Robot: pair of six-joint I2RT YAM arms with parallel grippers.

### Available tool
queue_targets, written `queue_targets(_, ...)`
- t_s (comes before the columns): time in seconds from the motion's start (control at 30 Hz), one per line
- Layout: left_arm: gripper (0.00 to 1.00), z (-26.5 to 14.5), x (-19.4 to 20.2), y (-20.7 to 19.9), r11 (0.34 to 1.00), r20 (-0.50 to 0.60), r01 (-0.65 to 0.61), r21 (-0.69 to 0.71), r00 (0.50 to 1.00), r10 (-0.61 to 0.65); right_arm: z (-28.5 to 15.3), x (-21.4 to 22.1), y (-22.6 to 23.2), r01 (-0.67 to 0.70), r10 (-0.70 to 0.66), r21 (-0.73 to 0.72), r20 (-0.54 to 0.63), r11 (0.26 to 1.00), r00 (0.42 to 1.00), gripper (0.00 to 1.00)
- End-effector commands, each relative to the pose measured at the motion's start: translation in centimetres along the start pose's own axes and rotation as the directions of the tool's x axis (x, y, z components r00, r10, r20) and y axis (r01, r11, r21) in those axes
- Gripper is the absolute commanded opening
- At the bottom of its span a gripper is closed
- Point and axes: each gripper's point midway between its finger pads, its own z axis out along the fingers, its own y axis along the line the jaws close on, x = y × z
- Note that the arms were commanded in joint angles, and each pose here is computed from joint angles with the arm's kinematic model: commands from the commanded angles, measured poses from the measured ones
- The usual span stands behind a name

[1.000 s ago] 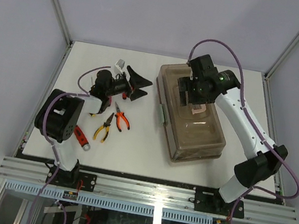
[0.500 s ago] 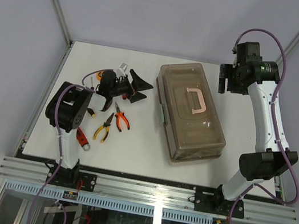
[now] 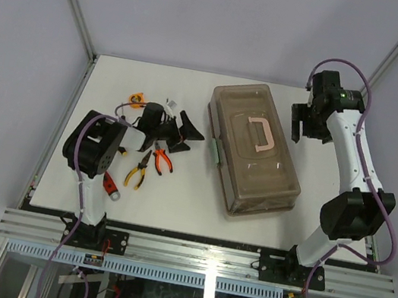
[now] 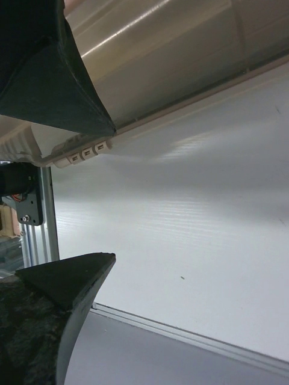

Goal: Pack the tool kit

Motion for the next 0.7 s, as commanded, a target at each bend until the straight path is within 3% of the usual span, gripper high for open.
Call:
queue_targets(0.0,0.98,1.0,0.8,-0.6,0.995,-0.031,-0.090,-0.053,0.996,0.088,0.1,0.4,0.6,0.015,-0.015,-0.043,0.015,0.999,1.000,0.84)
queue_targets(0.33,0.98,2.9,1.2,-4.7,0.992,-0.043,-0.048,0.115,0.998,0.053,0.4,2.2,1.5,0.017,-0.017,-0.092,0.001,0.996,1.000,0.84)
queue_targets(0.67,0.97,1.3,0.8,-9.9,0.940,-0.021,-0.030,0.339,0.999,0.040,1.6,3.8,2.8,0.026,-0.034,-0.154,-0.054,0.988,0.998,0.83)
